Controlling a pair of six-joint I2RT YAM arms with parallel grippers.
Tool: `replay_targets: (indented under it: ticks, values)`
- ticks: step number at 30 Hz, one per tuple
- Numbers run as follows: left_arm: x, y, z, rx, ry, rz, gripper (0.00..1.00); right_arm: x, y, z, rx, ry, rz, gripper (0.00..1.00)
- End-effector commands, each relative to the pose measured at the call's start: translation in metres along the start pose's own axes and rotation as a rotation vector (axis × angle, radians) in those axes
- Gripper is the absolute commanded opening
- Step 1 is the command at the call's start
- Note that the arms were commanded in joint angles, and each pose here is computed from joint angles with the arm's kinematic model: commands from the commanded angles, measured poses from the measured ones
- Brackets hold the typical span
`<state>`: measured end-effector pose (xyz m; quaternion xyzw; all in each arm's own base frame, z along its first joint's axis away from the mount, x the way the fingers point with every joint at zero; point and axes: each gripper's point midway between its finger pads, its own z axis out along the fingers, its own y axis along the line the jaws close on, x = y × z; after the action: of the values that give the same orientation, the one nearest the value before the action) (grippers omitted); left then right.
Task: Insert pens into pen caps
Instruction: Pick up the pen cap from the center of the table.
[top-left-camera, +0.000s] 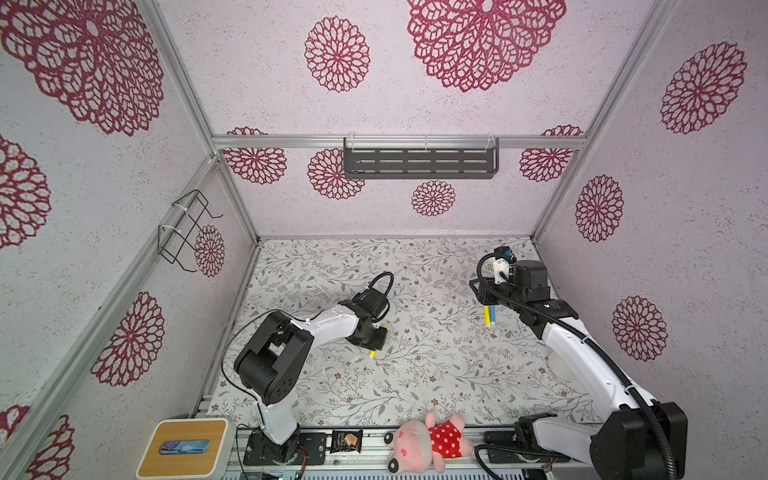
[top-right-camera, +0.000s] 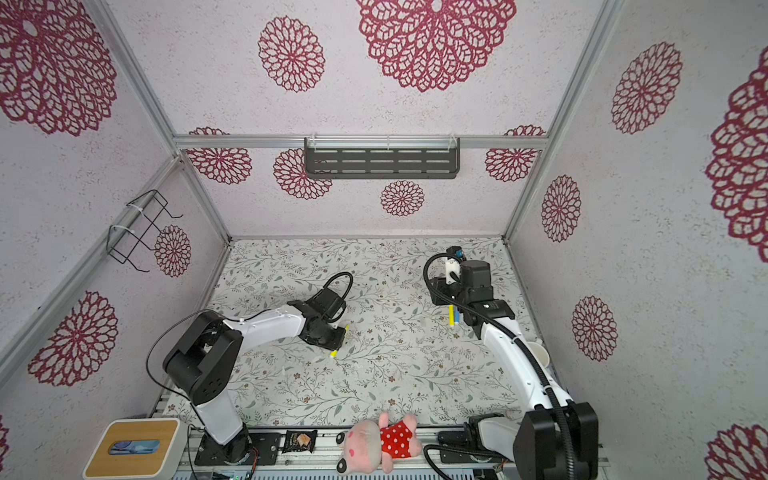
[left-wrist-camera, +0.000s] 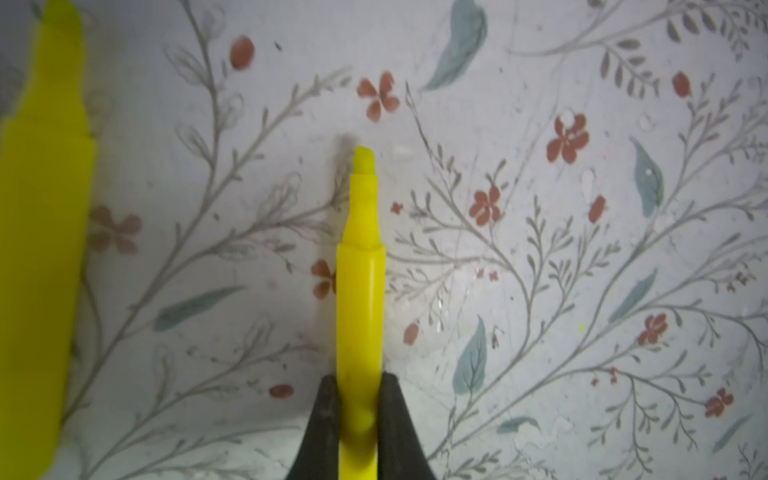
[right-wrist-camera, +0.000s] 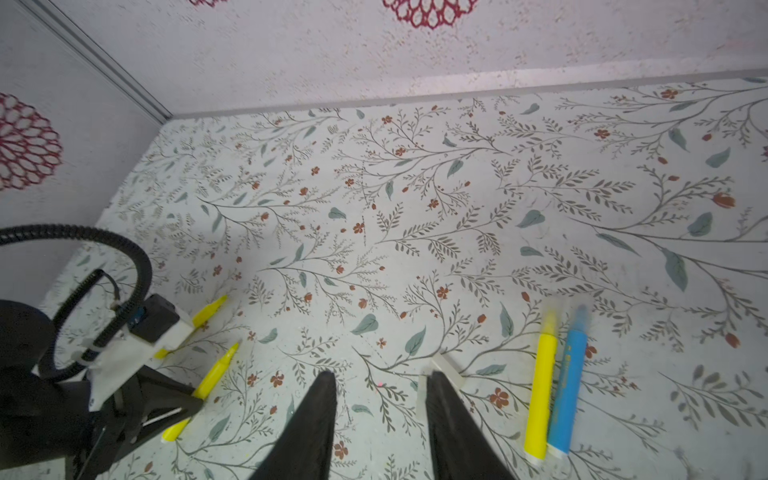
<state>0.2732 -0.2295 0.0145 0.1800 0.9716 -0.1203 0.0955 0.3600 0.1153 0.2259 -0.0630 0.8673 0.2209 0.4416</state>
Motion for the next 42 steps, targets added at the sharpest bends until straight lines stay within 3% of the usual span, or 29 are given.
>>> replay_targets:
  ticks: [1,8,22,33,42]
  values:
    - [-0.013,-0.029,-0.023,0.147,-0.115,0.044,0.0,-0.011,0.038,-0.009,-0.237,-0.053,0.017,0.42]
    - [-0.035,-0.056,-0.064,0.359,-0.325,0.061,0.0,0.017,0.077,-0.012,-0.442,-0.018,-0.002,0.49]
    - [-0.069,-0.075,-0.134,0.537,-0.624,0.063,0.0,0.045,0.15,-0.011,-0.705,0.096,-0.091,0.57]
    - [-0.072,-0.087,-0.149,0.636,-0.684,0.046,0.0,0.047,0.188,0.0,-0.853,0.087,-0.031,0.58]
    - [-0.068,-0.095,-0.148,0.64,-0.685,0.058,0.0,0.049,0.197,0.015,-0.872,0.119,-0.015,0.57]
